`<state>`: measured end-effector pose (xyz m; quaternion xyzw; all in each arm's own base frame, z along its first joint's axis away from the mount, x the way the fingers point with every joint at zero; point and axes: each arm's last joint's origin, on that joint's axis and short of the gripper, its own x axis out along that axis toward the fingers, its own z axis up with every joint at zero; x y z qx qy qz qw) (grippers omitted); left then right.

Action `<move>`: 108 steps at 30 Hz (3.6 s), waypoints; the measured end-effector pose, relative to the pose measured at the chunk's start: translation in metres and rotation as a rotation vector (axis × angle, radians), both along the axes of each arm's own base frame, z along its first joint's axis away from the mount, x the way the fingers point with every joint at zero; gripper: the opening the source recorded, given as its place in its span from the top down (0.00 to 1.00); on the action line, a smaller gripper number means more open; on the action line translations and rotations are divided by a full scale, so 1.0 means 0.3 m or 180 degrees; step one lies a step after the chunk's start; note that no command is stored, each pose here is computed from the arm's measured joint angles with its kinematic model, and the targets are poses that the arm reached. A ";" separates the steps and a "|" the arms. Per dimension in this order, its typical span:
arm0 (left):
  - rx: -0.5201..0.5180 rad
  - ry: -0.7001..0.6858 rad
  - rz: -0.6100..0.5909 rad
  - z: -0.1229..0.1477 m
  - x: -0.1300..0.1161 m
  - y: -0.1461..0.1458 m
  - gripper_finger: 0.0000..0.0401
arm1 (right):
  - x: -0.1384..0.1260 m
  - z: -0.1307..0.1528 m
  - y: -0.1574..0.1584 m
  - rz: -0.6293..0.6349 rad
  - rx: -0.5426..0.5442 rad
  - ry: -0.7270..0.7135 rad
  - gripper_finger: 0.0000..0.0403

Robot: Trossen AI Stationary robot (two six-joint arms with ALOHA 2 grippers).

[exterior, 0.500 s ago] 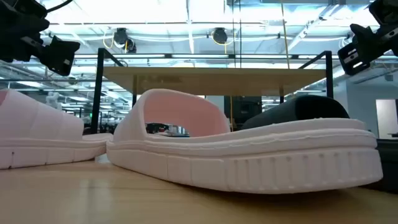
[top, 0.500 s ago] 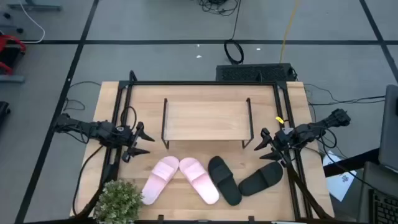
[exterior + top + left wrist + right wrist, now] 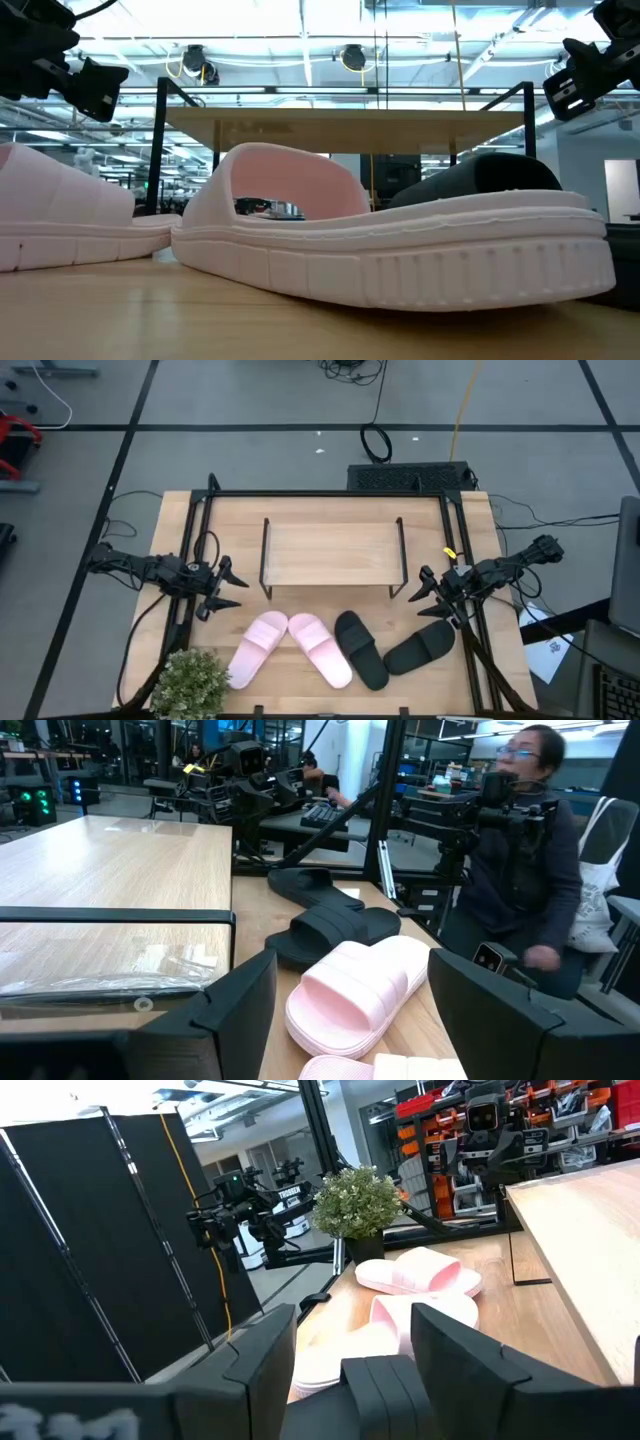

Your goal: Pick and place slides into the shelf

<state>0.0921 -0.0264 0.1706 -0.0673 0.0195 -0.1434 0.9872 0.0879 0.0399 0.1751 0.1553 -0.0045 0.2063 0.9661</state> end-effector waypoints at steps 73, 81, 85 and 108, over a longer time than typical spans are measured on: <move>-0.0410 -0.1015 0.0239 0.108 -0.014 0.012 0.36 | -0.012 0.151 -0.011 -0.0425 -0.0112 -0.1650 0.53; -0.0473 -0.1146 0.0231 0.121 -0.019 0.013 0.36 | 0.009 0.163 -0.013 -0.0899 -0.0301 -0.1760 0.53; -0.0539 -0.1114 0.0220 0.120 -0.018 0.013 0.36 | 0.013 0.172 -0.011 -0.0981 -0.0428 -0.1895 0.53; 0.0553 0.0559 0.0492 0.419 0.224 -0.157 0.36 | 0.042 0.159 -0.022 -0.1671 -0.0425 -0.1557 0.53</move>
